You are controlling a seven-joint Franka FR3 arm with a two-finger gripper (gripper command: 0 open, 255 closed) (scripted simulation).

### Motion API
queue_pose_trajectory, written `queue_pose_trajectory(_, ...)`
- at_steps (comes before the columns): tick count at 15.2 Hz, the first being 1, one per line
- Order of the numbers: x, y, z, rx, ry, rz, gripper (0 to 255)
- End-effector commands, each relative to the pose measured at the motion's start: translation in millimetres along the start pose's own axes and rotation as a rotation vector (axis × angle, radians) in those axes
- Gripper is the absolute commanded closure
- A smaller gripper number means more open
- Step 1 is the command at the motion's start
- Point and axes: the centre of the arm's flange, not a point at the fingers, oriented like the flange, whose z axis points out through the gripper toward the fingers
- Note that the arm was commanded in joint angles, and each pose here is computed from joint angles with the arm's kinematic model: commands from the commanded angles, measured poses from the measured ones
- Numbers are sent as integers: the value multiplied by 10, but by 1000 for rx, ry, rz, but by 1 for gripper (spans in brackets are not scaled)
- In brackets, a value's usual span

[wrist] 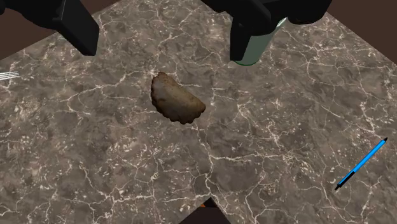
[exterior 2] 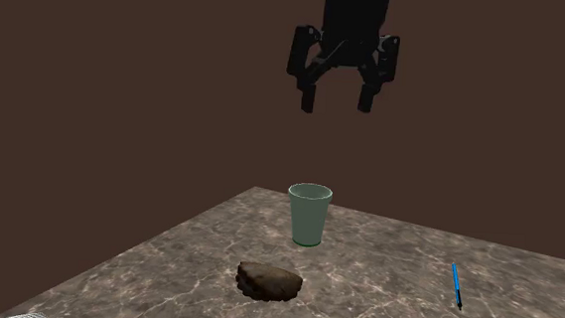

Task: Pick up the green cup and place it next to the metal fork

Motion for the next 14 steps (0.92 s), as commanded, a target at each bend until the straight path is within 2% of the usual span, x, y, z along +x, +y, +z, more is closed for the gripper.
queue_pose_trajectory(1,0,0,0,0,0,0,0)
queue_pose_trajectory(14,1390,41,1178,-81,-89,127,0)
